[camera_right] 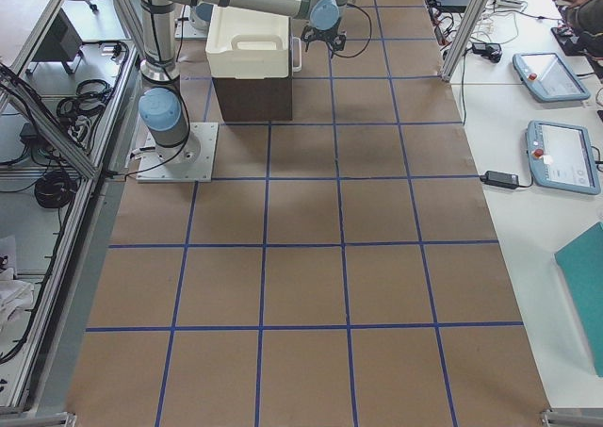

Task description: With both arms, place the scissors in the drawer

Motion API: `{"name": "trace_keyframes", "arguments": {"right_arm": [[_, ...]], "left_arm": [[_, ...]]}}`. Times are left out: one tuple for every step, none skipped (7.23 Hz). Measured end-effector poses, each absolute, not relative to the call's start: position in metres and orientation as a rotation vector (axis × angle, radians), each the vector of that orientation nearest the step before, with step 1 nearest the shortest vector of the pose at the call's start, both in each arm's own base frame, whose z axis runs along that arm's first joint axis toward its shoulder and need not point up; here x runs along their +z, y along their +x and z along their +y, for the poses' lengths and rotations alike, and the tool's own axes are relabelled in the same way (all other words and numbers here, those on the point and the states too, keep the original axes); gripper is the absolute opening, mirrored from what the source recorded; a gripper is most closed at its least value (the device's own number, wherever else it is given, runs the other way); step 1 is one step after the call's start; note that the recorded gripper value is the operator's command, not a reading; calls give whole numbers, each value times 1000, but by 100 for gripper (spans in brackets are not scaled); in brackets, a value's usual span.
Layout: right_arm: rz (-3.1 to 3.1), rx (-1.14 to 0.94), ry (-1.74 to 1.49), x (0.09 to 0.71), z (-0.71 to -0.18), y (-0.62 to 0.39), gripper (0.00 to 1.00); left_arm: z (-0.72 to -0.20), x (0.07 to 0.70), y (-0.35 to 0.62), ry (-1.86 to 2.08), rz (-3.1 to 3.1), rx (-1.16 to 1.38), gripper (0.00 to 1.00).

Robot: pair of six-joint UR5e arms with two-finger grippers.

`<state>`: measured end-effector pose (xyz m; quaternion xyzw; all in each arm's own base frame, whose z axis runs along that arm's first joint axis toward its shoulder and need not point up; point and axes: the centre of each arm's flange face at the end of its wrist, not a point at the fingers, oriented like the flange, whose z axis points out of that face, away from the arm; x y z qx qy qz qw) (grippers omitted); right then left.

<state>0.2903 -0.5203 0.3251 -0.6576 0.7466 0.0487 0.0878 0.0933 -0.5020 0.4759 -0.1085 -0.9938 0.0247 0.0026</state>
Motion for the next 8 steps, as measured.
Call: {"name": "trace_keyframes", "arguments": {"right_arm": [[2196,160,-1977,316,-519,297,100],[2179,176,-1985,309,-518,302,100],[2168,190,-1988,306,-518,305,100],[2159,193,-1996,306,-518,306,100],[2146,188,-2017,308,-520,306,100],[2131,183,-2042,313,-524,306,100],[2121,187,-2054,318,-526,306,100],[2117,198,-2052,320,-526,305,100]], "left_arm": [[-498,467,130,-435,-3099,56,100],[-496,457,160,-520,-3084,46,100],[-502,446,183,-636,-3076,65,100],[-513,429,199,-767,-3057,76,100],[-527,401,212,-883,-3014,60,100],[-543,368,224,-1009,-2958,43,100],[-559,335,236,-1172,-2891,37,100],[-574,309,247,-1331,-2837,48,100]]}}
